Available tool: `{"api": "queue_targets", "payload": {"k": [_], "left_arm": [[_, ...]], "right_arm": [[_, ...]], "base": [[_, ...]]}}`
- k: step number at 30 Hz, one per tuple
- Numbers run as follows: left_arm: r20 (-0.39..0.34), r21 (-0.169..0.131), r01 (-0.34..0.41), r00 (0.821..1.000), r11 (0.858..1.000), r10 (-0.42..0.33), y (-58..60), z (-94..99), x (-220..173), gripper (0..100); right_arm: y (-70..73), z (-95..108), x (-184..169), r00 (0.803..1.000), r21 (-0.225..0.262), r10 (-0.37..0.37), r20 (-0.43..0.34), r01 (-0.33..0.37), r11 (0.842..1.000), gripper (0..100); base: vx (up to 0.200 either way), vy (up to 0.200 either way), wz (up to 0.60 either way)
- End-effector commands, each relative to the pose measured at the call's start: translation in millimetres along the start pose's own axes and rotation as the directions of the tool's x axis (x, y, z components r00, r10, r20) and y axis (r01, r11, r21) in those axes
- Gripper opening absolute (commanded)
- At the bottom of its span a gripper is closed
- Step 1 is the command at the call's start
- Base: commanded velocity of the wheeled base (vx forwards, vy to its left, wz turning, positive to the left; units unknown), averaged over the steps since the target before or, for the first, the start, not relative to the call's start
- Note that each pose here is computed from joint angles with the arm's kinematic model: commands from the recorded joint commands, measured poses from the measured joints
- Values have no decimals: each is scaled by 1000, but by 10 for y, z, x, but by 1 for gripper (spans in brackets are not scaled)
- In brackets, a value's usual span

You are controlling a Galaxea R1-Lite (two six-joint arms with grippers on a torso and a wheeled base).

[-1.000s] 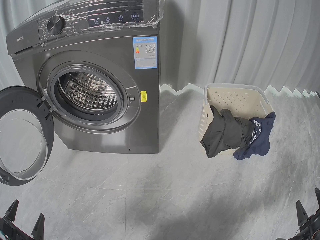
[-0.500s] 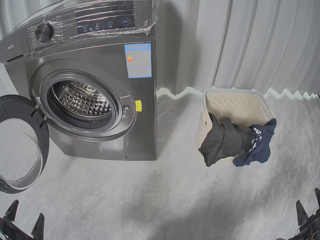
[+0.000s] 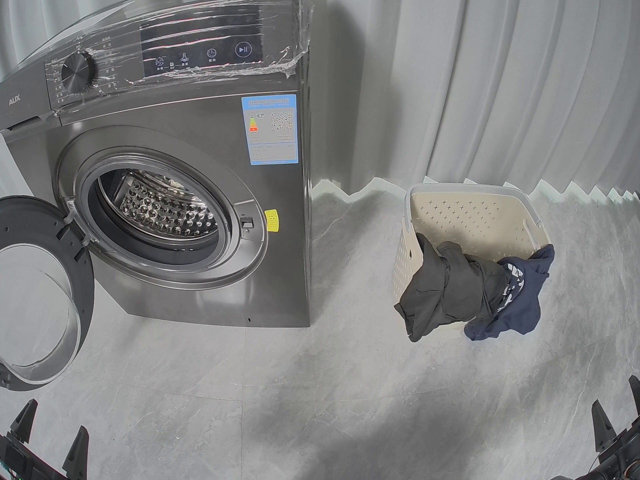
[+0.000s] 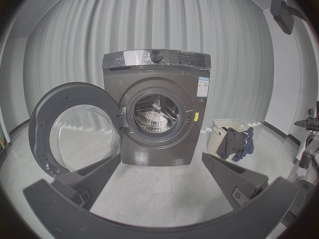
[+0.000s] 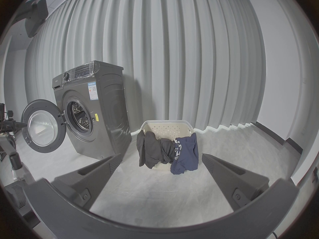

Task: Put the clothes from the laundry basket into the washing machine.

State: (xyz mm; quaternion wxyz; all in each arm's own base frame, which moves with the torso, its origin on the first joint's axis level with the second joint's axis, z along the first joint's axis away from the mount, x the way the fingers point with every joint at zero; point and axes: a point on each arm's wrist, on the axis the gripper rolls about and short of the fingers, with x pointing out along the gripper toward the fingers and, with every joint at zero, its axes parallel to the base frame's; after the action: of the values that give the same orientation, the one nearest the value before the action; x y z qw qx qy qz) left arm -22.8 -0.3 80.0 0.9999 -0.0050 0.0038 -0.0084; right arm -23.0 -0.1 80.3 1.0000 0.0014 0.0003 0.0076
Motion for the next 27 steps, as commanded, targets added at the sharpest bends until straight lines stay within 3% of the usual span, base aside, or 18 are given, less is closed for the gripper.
{"api": "queue_targets", "payload": {"k": [1, 13, 27], "left_arm": [[1, -1, 0, 1000, 1000, 0, 0, -49, -1, 100], [1, -1, 0, 1000, 1000, 0, 0, -49, -1, 100], [1, -2, 0, 1000, 1000, 0, 0, -49, -1, 100]], "right_arm": [[0, -46, 4, 1000, 0, 0, -5, 0, 1000, 100], [0, -46, 4, 1000, 0, 2, -6, -2, 1000, 100], [0, -46, 4, 1000, 0, 0, -5, 0, 1000, 100]], "base": [[0, -200, 0], [0, -200, 0], [0, 0, 0]]}}
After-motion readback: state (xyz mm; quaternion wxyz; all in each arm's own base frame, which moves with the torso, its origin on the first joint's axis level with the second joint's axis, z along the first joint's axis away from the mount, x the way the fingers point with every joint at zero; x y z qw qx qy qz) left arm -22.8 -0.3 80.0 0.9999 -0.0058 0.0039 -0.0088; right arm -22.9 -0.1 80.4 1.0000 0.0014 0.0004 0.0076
